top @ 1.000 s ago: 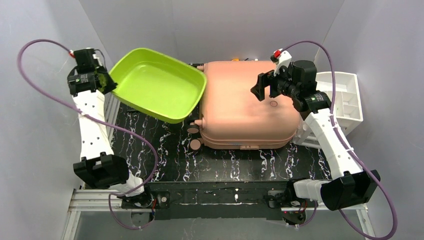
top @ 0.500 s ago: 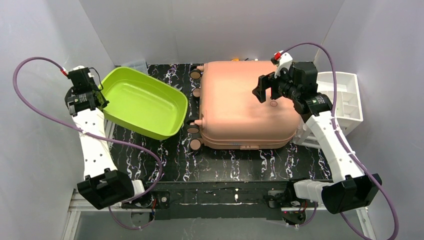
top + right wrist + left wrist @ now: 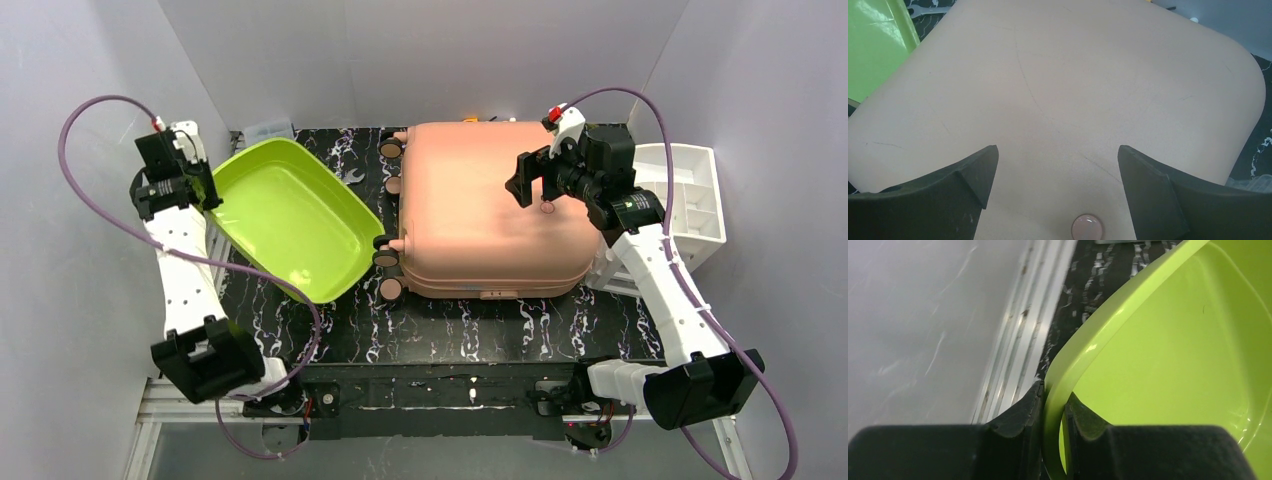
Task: Open, take out, and arrange the luggage
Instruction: Place the bin at the center of the board.
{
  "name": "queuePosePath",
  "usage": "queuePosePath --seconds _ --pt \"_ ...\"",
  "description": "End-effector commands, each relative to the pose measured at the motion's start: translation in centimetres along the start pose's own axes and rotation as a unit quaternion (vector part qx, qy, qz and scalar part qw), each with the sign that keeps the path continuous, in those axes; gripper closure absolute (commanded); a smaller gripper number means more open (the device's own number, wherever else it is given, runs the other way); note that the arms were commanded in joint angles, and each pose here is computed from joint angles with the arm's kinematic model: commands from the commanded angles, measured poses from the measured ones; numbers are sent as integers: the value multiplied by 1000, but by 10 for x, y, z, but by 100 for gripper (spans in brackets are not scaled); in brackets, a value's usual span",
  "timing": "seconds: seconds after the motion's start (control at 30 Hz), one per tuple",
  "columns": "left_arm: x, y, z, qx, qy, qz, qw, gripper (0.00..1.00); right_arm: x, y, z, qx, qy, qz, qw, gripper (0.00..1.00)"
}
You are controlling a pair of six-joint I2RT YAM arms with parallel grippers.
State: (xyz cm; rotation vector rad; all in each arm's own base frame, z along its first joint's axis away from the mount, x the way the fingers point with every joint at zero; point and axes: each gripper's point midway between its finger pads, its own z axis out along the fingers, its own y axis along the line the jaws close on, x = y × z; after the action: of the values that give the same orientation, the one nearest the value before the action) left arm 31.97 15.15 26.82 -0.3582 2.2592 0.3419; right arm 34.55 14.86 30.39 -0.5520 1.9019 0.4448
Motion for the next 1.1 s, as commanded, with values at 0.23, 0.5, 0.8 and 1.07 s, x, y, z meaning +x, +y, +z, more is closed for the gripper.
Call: queuePosePath --seconds 0.23,0.5,0.8,1.07 --pt "-1 -57 36 236 21 233 943 100 -10 1 -6 0 -20 -16 1000 2" --pt "10 -43 74 235 52 344 908 100 -3 3 -7 -4 -15 -10 1000 2" --pt "16 -2 135 121 112 355 920 56 -3 5 -13 -3 -20 -12 1000 2" --pt "-16 7 119 58 61 291 953 2 -3 6 -16 -3 -23 -13 1000 2"
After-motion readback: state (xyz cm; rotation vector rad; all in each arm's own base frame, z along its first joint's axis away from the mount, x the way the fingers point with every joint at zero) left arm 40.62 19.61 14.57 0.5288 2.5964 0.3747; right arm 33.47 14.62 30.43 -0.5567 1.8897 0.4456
